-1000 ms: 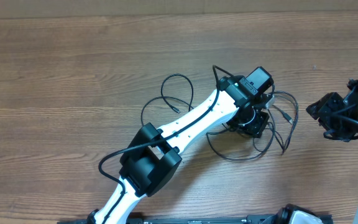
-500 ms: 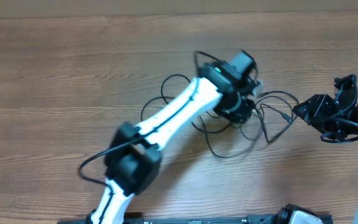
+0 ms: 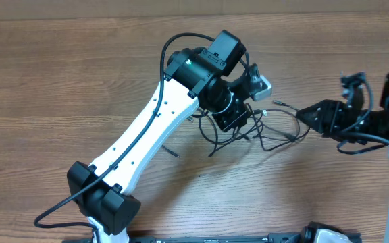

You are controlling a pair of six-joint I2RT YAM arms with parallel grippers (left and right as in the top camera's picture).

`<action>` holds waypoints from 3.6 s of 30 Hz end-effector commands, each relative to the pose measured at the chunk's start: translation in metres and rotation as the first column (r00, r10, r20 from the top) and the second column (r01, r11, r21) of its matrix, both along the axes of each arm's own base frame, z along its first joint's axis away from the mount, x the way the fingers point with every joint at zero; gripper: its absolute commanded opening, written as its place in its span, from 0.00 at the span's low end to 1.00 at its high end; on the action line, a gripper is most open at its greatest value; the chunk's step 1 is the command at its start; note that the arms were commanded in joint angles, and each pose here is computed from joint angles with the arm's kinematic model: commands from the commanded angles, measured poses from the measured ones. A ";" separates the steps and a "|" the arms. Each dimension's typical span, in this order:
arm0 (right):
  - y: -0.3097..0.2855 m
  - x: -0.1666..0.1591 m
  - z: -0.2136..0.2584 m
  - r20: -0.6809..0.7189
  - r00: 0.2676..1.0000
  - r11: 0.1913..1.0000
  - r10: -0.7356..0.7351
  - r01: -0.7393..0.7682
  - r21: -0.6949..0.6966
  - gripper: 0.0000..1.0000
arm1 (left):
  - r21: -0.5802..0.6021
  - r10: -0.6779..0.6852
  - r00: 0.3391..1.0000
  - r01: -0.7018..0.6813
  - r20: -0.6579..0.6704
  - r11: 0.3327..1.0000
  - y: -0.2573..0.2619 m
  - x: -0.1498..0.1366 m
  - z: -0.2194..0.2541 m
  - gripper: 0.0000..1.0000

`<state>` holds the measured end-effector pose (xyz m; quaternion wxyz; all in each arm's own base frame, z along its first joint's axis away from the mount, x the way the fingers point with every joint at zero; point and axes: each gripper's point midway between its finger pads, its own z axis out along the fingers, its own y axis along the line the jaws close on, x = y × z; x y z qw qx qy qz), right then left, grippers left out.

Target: Untangle cables

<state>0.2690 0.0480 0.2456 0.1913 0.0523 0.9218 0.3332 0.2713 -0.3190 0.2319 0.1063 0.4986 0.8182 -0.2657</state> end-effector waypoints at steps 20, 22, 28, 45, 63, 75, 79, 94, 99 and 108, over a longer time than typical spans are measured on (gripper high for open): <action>0.123 -0.005 0.008 0.362 0.668 0.750 0.650 -0.642 -0.163 0.44 | -0.331 -0.212 0.977 0.212 0.035 0.920 0.036 -0.015 0.062 0.04; 0.127 0.000 0.011 0.388 0.649 0.743 0.655 -0.646 -0.175 0.44 | -0.336 -0.216 0.976 0.214 0.032 0.917 0.037 -0.016 0.062 0.04; 0.128 0.008 0.015 0.425 0.629 0.745 0.651 -0.636 -0.201 0.34 | -0.332 -0.213 0.977 0.207 0.018 0.920 0.039 -0.017 0.062 0.04; 0.111 0.028 0.016 0.444 0.643 0.778 0.624 -0.565 -0.274 0.47 | -0.166 -0.060 0.998 0.056 -0.019 0.985 0.061 0.005 0.041 0.04; 0.121 0.019 0.022 0.468 0.629 0.767 0.621 -0.610 -0.198 0.48 | -0.437 -0.190 0.982 0.164 -0.016 0.884 0.034 -0.014 0.079 0.04; 0.130 0.006 0.032 0.506 0.601 0.741 0.619 -0.660 -0.124 0.44 | -0.445 -0.190 0.982 0.165 -0.013 0.880 0.033 -0.013 0.080 0.05; 0.139 -0.003 0.047 0.562 0.570 0.710 0.599 -0.702 -0.044 0.37 | -0.449 -0.194 0.981 0.167 -0.013 0.878 0.032 -0.014 0.081 0.04; 0.119 0.011 0.017 0.382 0.724 0.806 0.574 -0.581 -0.112 0.04 | -0.150 -0.034 0.999 0.035 0.007 0.988 0.065 0.014 0.039 0.04; 0.079 0.040 -0.013 0.164 0.932 0.934 0.322 -0.284 -0.219 0.04 | 0.030 0.094 0.995 -0.095 0.033 0.995 0.089 0.031 0.020 0.04; 0.077 0.043 -0.013 0.129 0.963 0.959 0.238 -0.212 -0.187 0.05 | -0.022 0.078 0.997 -0.078 0.006 0.997 0.082 0.026 0.025 0.04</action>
